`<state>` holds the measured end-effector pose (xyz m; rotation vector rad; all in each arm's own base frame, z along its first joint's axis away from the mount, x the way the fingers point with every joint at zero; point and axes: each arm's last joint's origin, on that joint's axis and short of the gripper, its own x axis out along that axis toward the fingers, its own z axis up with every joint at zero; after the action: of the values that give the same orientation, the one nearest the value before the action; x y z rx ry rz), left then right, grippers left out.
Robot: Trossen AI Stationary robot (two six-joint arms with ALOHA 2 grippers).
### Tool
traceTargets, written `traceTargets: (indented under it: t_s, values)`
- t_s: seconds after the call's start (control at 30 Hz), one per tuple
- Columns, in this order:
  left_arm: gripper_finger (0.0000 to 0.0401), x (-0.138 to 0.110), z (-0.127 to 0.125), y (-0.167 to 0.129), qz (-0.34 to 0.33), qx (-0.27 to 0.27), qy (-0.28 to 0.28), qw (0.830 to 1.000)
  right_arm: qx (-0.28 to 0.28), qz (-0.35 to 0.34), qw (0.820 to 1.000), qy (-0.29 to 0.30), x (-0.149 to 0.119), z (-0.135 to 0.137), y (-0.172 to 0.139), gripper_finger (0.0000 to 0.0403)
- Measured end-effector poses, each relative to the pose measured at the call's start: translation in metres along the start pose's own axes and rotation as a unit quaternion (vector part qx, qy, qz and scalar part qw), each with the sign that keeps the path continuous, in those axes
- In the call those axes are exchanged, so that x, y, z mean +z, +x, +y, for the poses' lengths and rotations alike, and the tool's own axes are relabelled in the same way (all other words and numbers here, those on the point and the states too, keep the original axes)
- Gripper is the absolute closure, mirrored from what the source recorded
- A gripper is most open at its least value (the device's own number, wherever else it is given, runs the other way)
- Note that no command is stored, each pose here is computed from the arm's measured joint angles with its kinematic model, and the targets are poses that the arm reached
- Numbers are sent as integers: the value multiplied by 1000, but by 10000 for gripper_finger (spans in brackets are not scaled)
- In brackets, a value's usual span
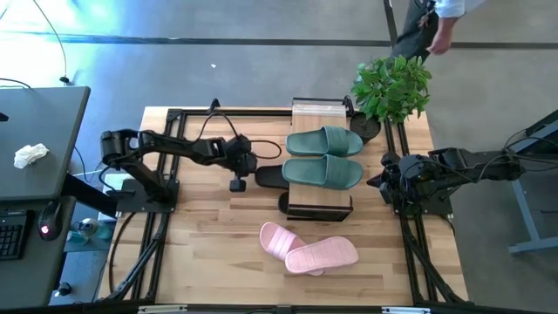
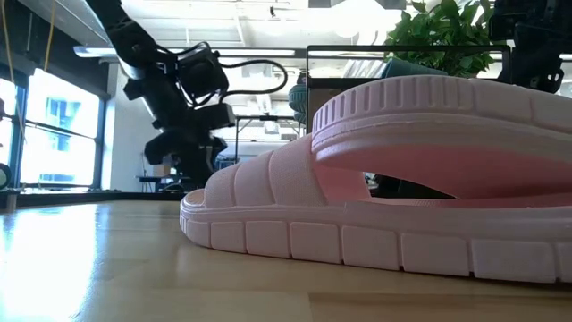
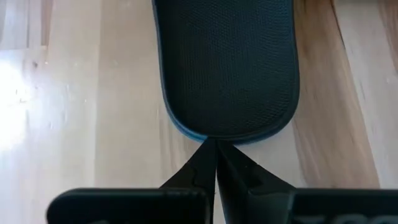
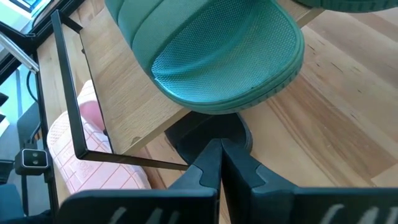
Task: Pick and place slides into the shelf
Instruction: Put the black slipper under the shelf
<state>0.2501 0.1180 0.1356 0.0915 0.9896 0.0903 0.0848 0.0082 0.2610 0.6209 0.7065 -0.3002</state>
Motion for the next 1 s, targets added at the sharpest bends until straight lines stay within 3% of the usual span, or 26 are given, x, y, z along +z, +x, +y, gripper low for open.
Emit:
traceTargets:
  t_s: [0.43, 0.67, 1.0]
  values:
    - [400, 14, 7, 5, -77, 33, -33, 996, 0, 0, 1000, 0, 0, 0, 0, 402]
    - [401, 19, 4, 6, -99, 26, -35, 994, -1, -1, 1000, 0, 0, 0, 0, 402]
    - [401, 14, -5, 23, -68, 9, -40, 997, -14, -14, 1000, 3, 1, -1, 0, 402]
